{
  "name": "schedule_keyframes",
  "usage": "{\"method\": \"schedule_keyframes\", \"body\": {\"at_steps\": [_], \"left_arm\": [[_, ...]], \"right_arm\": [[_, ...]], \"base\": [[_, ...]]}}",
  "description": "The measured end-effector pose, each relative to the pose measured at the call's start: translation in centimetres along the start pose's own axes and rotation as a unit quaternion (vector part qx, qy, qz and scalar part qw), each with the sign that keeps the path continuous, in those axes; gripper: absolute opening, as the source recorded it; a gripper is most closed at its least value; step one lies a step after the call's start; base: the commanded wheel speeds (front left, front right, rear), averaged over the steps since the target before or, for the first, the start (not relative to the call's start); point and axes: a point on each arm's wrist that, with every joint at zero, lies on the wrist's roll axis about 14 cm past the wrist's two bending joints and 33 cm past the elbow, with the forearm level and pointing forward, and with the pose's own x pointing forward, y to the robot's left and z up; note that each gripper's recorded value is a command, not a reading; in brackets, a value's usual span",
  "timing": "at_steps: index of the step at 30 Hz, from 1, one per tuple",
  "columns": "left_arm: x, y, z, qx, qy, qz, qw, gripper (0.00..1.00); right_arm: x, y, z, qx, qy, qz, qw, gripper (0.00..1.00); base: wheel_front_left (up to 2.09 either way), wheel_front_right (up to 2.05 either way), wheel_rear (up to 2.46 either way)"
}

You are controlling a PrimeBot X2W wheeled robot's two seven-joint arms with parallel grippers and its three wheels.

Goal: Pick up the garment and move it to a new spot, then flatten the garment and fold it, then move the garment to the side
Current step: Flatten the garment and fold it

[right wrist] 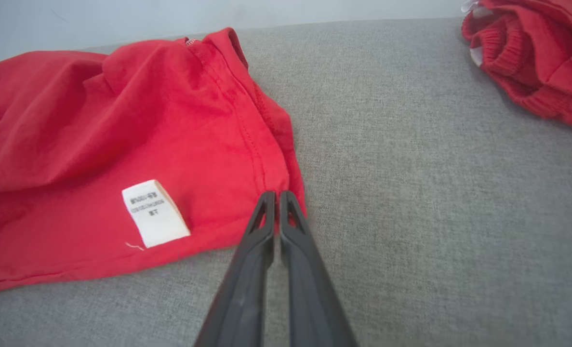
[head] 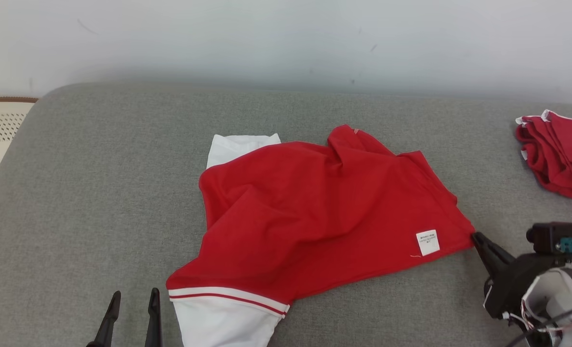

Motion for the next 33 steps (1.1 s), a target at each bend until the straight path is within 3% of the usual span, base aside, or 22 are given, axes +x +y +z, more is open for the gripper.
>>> {"method": "schedule_keyframes", "body": {"at_steps": [12,30,32,33], "left_arm": [[0.3,-0.1,-0.4,-0.003,0.005,0.000,1.000,1.00],[0.5,-0.1,-0.8,-0.003,0.011,-0.002,1.000,1.00],[0.5,-0.2,-0.7,-0.004,0.010,-0.004,1.000,1.00],[0.5,-0.2,-0.6,-0.004,0.008,-0.003,1.000,1.00]], "right_arm": [[-2.7,2.0,-2.3,0.024,-0.012,0.033,0.999,0.00],[-4.6,0.9,-3.8,0.053,0.002,0.009,0.999,0.01],[-4.7,0.7,-3.8,0.049,0.002,0.005,0.999,0.56],[-4.7,0.5,-3.6,0.048,-0.002,0.001,0.999,1.00]], "base": [[0.00,0.00,0.00],[0.00,0.00,0.00],[0.00,0.00,0.00],[0.00,0.00,0.00]]}}
